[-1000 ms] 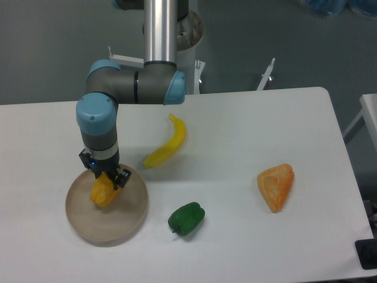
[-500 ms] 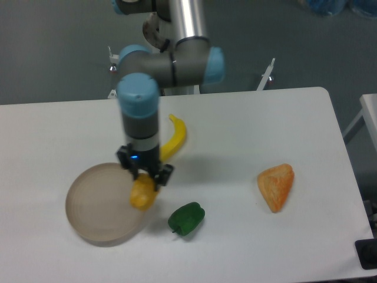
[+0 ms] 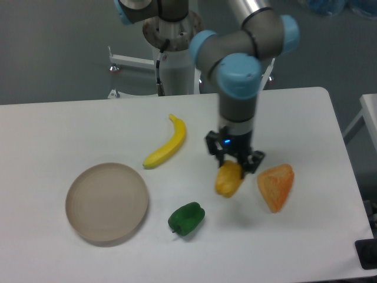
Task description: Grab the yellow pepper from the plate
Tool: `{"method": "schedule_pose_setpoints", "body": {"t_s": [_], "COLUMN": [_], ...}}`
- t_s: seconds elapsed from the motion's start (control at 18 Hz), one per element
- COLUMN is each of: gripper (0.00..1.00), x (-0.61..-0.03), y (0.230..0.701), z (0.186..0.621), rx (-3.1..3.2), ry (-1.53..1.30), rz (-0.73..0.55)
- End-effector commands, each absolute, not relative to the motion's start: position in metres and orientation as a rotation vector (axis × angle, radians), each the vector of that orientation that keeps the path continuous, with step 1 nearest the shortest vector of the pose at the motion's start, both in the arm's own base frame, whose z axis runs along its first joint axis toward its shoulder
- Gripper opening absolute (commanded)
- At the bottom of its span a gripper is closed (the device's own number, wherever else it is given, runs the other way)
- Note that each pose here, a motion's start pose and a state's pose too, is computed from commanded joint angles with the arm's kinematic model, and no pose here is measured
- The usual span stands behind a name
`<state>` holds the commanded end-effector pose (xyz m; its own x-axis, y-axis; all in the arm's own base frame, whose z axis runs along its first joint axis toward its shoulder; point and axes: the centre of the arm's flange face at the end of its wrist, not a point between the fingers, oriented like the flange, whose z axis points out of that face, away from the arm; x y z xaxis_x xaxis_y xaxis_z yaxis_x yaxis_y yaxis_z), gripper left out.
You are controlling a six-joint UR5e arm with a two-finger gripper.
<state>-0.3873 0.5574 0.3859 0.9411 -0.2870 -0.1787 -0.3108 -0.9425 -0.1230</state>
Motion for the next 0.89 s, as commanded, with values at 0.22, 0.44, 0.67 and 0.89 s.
{"method": "schedule_pose_setpoints", "body": {"t_s": [0.22,0.44,0.67,0.89], "gripper": [0.52,0.52,0.52,0.52], "x": [-0.3992,-0.4000,-0.4009,-0.4024], "y": [0.5539,0.5540,0.5542,0.5583], "z": [0.3874,0.3899,0.3879,0.3843], "rx": [-2.952,-2.960,-2.986,-3.008], "ry": [0.437,0.435,0.435,0.439], "rz": [0.269,0.290,0.320,0.348]}}
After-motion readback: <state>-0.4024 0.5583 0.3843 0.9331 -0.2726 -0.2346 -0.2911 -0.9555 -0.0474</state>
